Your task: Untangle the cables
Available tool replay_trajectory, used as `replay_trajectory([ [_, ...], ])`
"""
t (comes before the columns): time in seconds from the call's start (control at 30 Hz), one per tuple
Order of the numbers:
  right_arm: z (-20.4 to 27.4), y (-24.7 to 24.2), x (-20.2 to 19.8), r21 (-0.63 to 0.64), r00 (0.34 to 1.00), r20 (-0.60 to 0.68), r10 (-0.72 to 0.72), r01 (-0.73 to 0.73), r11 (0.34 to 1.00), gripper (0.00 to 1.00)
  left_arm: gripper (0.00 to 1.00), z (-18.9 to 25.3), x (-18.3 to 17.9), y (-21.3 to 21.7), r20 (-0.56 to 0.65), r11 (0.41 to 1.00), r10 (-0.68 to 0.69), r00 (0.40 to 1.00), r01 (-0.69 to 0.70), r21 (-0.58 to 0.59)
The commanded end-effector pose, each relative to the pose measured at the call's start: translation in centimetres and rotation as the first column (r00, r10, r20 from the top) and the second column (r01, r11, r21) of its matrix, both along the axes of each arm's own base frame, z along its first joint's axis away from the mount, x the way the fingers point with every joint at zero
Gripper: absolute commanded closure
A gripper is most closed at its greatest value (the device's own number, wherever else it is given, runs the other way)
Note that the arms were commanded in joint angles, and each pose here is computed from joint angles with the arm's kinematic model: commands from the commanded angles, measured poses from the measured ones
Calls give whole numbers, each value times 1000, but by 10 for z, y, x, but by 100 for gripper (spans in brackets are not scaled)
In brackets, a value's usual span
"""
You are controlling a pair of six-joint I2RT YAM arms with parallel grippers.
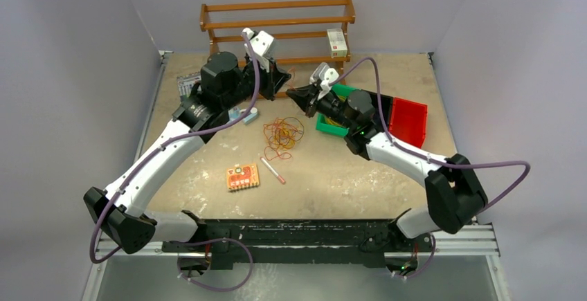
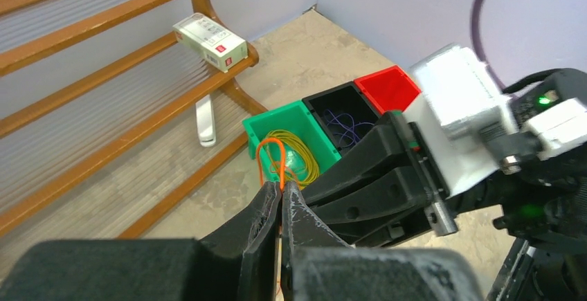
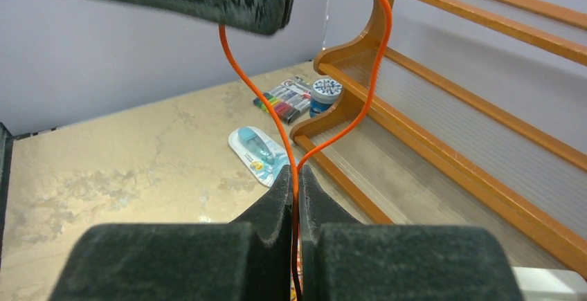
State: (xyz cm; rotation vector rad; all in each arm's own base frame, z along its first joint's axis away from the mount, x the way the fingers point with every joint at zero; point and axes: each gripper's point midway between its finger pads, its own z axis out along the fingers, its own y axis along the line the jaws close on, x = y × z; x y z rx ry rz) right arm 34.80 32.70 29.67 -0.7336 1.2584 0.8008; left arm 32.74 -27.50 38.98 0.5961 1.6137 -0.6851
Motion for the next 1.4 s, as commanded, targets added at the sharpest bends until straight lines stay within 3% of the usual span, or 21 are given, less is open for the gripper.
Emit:
replay_trajectory([
  [0.0, 56, -16, -10, 98, 996, 79, -46, 38, 994, 100, 95, 13, 5, 10, 10, 995, 77, 997, -77, -68],
  [0.2, 71, -46, 2, 121, 980, 35, -196, 190, 974, 100, 66, 3, 5, 9, -42, 987, 92, 995, -97, -129],
  [0.33, 70, -75, 19, 114, 944, -27, -329, 330, 937, 100, 59, 1, 4, 6, -58, 984, 83, 995, -91, -156],
  [0.53, 60, -146, 38, 133, 854, -162, -495, 516, 846, 100, 55, -18, 11, 11, -105, 978, 135, 985, -149, -147],
  [0.83, 26, -249, 41, 63, 601, -304, -739, 787, 614, 100, 53, -53, 32, 30, -176, 949, 298, 938, -311, -54],
  [1.1, -10, -311, 44, 11, 433, -428, -793, 881, 474, 100, 52, -87, 43, 33, -230, 934, 356, 906, -355, 45],
  [1.37, -50, -341, 52, -29, 342, -490, -802, 913, 406, 100, 53, -99, 44, 38, -243, 929, 370, 897, -361, 84],
])
